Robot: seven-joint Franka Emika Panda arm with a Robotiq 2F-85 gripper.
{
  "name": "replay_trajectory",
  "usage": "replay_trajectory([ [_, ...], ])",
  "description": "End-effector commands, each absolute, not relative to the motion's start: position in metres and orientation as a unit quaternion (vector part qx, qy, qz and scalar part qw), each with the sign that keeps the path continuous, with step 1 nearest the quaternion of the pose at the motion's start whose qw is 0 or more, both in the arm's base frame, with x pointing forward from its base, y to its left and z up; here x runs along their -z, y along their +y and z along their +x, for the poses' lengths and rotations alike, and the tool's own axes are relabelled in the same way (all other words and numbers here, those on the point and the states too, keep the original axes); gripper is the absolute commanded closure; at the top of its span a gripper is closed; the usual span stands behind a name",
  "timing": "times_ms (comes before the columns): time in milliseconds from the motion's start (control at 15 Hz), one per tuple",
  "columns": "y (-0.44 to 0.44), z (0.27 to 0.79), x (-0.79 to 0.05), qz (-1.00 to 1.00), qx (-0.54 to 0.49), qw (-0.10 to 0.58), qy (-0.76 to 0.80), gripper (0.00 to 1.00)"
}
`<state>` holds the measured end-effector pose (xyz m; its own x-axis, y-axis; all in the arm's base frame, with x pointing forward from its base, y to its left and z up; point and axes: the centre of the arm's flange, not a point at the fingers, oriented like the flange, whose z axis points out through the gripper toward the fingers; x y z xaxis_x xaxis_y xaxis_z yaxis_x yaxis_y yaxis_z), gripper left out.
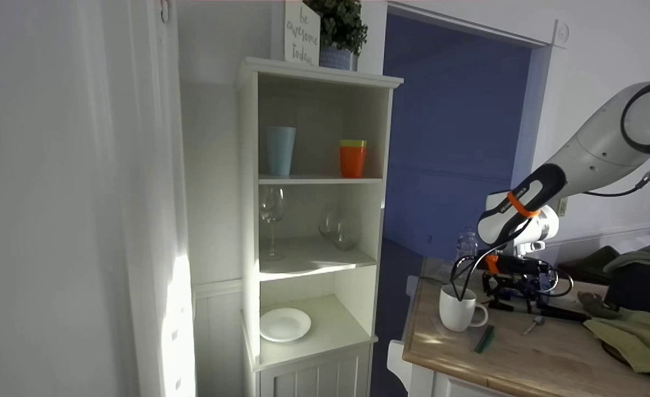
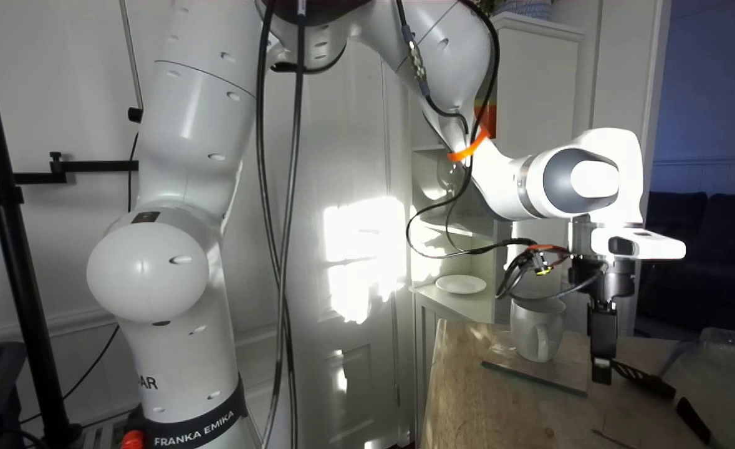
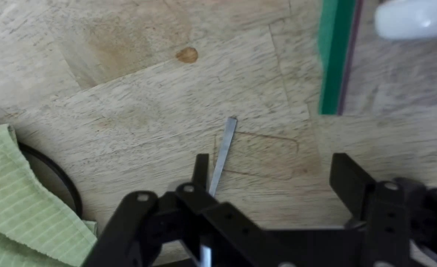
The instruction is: Remove the spoon from the white cup
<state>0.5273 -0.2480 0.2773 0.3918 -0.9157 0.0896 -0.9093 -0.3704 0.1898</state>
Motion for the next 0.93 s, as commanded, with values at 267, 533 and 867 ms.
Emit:
replay_trajectory([
  [267, -0.187, 0.501, -0.400, 0.925, 0.060, 0.090, -0.365, 0.00],
  [533, -0.163, 0.492, -0.431, 0.959, 0.073, 0.085, -0.261, 0.00],
  [867, -0.162, 0.501, -0.436, 0.969, 0.068, 0.077, -0.226, 0.00],
])
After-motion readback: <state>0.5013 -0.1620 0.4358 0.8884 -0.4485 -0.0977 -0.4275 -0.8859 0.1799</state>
